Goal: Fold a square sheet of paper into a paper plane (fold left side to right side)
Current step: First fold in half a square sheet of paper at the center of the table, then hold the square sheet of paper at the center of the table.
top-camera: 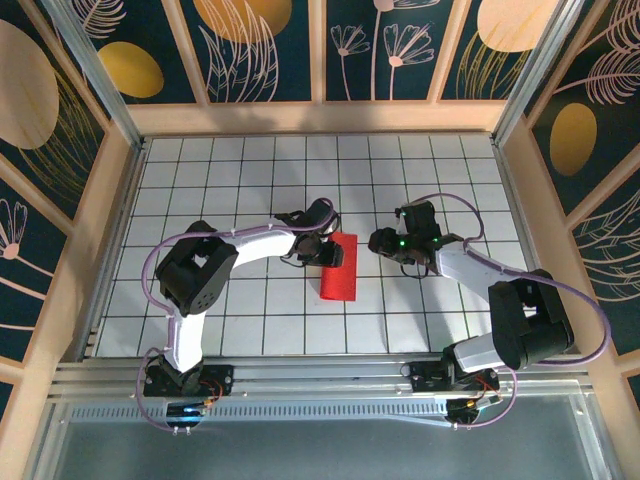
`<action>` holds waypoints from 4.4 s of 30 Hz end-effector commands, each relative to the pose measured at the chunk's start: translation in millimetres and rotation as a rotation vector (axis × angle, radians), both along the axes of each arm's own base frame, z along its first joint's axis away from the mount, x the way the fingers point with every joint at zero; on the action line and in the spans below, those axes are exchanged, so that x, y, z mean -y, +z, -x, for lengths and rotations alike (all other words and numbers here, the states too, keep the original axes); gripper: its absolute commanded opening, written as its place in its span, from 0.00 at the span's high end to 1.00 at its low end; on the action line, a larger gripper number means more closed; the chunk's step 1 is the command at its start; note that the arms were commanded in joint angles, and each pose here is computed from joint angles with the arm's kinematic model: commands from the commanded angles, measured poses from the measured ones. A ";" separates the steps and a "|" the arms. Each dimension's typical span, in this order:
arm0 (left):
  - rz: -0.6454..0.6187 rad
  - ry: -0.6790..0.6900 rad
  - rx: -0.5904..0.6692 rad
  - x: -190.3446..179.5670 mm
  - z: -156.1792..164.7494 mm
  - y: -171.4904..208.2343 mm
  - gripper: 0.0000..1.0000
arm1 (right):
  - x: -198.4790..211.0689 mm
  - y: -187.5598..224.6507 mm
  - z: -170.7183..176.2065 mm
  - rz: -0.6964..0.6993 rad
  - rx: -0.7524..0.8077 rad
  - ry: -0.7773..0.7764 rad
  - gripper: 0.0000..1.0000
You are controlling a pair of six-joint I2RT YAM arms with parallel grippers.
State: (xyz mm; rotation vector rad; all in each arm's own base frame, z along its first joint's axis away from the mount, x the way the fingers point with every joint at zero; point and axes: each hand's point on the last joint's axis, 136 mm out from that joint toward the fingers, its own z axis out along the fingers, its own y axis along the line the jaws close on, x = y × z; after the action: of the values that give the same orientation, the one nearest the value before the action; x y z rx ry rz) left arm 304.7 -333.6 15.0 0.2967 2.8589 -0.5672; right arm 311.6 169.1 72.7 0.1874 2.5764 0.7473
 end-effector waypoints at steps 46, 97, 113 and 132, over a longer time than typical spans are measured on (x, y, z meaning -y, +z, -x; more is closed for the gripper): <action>-0.119 0.000 -0.134 -11.5 24.2 -62.3 0.47 | -7.7 -10.7 8.2 -0.078 -0.030 0.026 0.52; -0.142 -0.009 -0.172 -12.5 30.7 -71.7 0.46 | -44.8 -19.2 16.3 -0.175 -0.094 0.110 0.58; -0.153 -0.016 -0.169 -12.1 30.5 -71.9 0.46 | -73.8 -32.4 20.6 -0.199 -0.149 0.178 0.96; -0.168 -0.008 -0.101 -16.3 20.7 -57.3 0.41 | -50.3 -89.6 46.7 -0.008 -0.296 0.166 1.00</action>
State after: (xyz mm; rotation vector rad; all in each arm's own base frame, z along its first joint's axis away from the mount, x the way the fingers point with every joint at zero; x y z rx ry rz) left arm 304.3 -336.3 13.0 0.2883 2.9073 -0.4896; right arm 282.6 237.1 15.4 0.0768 2.7646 1.0134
